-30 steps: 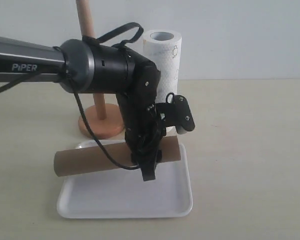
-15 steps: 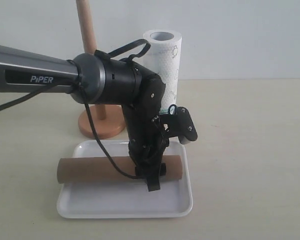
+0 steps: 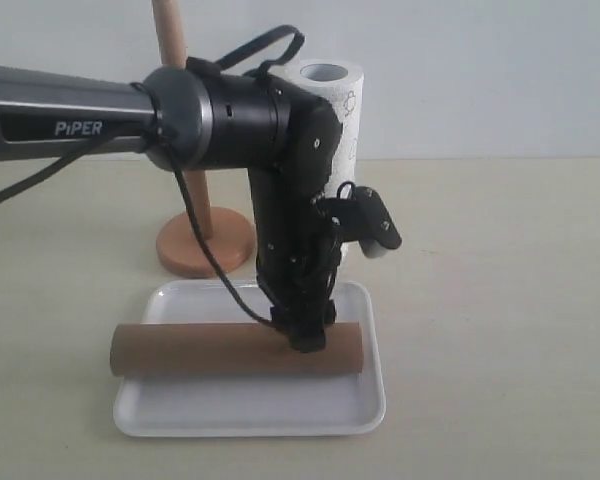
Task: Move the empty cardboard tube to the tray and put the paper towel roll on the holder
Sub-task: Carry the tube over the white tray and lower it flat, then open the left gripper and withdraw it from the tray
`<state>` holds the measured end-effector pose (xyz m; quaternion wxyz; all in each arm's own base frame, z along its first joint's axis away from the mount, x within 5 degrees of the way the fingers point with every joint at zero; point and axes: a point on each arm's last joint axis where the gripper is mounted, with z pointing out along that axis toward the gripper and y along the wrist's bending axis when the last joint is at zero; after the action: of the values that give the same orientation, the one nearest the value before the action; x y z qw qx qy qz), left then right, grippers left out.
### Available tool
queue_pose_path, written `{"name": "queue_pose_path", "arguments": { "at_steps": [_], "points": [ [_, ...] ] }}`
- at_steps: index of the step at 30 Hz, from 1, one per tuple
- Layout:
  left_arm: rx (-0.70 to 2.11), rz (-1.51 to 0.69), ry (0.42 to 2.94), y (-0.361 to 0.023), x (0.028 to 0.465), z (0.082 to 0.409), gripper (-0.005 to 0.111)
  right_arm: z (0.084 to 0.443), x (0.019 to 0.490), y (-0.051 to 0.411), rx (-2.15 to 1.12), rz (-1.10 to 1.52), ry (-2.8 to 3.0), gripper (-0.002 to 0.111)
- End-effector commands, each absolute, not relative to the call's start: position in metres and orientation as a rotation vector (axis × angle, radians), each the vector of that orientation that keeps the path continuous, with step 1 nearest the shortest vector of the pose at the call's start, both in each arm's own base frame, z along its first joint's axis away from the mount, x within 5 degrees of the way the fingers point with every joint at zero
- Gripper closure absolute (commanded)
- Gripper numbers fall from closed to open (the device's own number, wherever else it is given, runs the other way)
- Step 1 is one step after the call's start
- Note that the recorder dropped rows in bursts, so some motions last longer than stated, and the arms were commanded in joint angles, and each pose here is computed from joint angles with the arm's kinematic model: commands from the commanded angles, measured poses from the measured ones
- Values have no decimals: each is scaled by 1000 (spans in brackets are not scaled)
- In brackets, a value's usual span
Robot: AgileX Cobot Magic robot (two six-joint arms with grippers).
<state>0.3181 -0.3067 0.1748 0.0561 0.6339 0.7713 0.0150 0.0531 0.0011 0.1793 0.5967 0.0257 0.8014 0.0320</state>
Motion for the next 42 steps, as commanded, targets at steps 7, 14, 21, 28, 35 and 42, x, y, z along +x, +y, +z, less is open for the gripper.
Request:
{"name": "queue_pose_path", "arguments": {
  "at_steps": [7, 14, 21, 28, 35, 42],
  "points": [
    [1679, -34, 2235, -310, 316, 280, 67, 180, 53, 1, 55, 65, 1849, 105],
    [1544, -137, 2210, -296, 296, 339, 103, 180, 53, 1, 57, 66, 1849, 105],
    [1423, -157, 2173, -276, 278, 383, 103, 180, 53, 1, 57, 66, 1849, 105],
    [1303, -195, 2114, -238, 241, 432, 103, 180, 53, 1, 57, 66, 1849, 105],
    [1130, -80, 2128, -170, 190, 450, 103, 180, 53, 1, 54, 65, 1849, 105],
    [885, -62, 2114, -74, 106, 416, 103, 180, 53, 1, 54, 65, 1851, 105]
  ]
}}
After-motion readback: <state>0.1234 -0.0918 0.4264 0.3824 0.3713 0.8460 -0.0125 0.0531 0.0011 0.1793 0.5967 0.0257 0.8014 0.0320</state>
